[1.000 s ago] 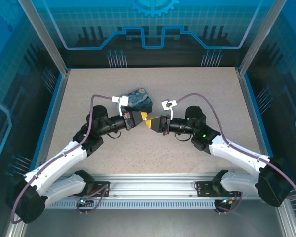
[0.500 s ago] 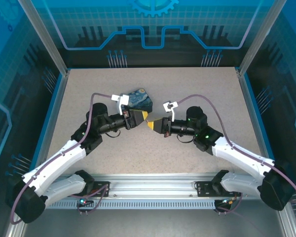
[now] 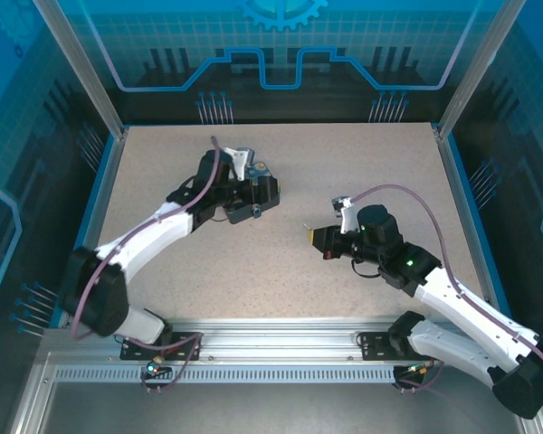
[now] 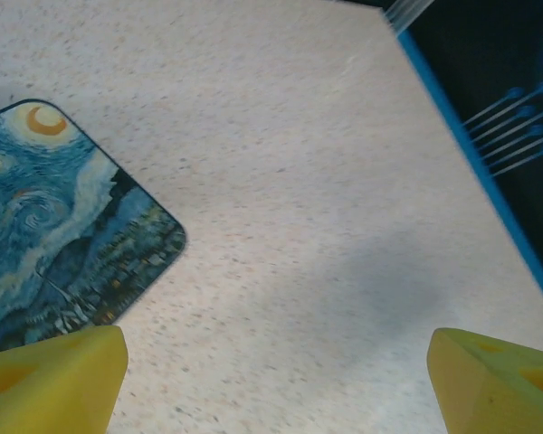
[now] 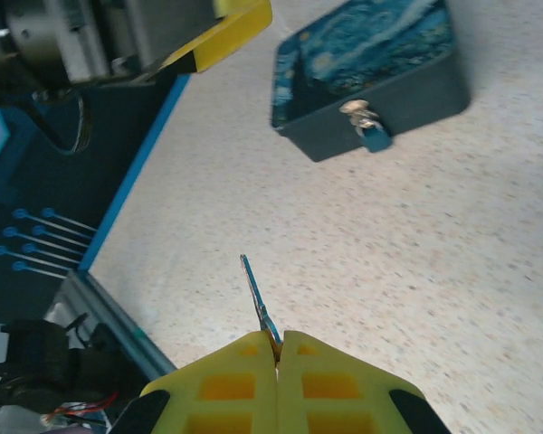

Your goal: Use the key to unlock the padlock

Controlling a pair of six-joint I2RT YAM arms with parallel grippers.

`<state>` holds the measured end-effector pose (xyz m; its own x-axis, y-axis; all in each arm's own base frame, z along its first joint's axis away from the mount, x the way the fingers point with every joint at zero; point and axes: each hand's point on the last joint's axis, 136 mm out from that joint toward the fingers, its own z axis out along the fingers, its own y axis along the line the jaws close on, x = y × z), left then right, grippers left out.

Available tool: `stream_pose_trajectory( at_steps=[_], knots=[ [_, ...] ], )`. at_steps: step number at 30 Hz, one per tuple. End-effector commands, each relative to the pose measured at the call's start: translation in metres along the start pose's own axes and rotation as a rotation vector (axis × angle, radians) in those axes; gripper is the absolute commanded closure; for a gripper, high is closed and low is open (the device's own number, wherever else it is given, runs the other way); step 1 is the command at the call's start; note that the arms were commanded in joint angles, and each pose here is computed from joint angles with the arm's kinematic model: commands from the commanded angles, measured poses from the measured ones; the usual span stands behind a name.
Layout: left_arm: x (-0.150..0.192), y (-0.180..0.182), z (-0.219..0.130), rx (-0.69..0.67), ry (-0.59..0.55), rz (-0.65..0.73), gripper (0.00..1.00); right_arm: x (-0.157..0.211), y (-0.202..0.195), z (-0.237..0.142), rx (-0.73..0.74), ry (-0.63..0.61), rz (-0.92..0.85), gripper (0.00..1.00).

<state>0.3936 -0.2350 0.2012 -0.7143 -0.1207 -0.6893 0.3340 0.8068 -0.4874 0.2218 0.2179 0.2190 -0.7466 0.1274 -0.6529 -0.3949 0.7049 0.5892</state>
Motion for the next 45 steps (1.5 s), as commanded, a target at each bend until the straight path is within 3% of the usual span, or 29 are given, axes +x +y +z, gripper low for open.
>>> stream_pose_trajectory(
  at_steps=[1,10,16,31,45],
  knots=[
    [-0.003,0.019,0.025,-0.081,0.051,0.049,0.12,0.007,-0.025,-0.012,0.114,0.002,0.01,1.0],
    [-0.002,0.039,0.091,-0.115,0.151,0.056,0.11,0.014,-0.046,-0.025,0.156,-0.019,0.054,1.0],
    [0.012,0.044,0.107,-0.108,0.204,0.048,0.11,0.014,-0.051,-0.025,0.163,-0.02,0.07,1.0],
    [0.065,0.022,0.084,-0.054,0.268,0.053,0.09,0.011,-0.068,-0.036,0.221,-0.015,0.108,1.0],
    [0.106,-0.035,0.038,0.04,0.267,0.093,0.08,0.008,-0.086,-0.057,0.263,-0.052,0.161,1.0]
  ],
)
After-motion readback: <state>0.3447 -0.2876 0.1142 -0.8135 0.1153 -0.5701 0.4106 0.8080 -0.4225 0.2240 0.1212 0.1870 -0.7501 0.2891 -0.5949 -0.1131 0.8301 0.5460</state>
